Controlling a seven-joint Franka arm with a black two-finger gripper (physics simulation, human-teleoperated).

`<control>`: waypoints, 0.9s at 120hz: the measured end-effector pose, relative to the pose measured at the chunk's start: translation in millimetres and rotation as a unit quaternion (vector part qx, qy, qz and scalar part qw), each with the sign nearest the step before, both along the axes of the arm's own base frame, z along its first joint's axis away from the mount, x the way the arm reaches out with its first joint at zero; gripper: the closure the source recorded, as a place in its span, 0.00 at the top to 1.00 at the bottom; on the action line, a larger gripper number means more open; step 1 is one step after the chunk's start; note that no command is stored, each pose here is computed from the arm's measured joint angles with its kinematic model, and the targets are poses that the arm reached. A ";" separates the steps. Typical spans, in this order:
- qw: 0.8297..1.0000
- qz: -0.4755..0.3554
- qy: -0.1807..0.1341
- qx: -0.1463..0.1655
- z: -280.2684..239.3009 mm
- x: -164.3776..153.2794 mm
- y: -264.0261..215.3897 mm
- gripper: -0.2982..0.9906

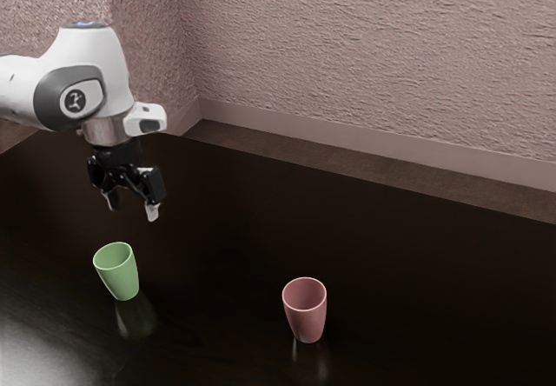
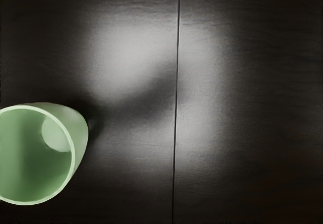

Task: Place the left cup onto the right cup

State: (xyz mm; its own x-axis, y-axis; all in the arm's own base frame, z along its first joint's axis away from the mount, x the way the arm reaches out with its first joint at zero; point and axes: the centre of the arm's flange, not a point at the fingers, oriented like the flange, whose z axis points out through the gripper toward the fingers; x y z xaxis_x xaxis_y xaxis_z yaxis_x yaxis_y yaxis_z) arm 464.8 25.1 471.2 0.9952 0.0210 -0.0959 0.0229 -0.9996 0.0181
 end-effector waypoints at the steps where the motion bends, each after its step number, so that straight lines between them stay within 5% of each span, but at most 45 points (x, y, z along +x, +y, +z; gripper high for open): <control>1: 1.000 0.000 0.000 0.000 -0.3 -0.8 0.2 0.77; 59: 0.999 -0.001 0.035 0.005 -69.5 -27.7 4.3 0.77; 108: 1.000 0.003 0.028 0.000 -112.6 -43.0 4.1 0.77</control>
State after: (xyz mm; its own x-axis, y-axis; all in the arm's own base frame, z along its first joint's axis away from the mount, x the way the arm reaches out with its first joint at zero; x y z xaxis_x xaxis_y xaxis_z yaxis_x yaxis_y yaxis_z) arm 421.7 29.2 358.6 0.9882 0.0266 -0.1507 0.0293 -0.9994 0.0158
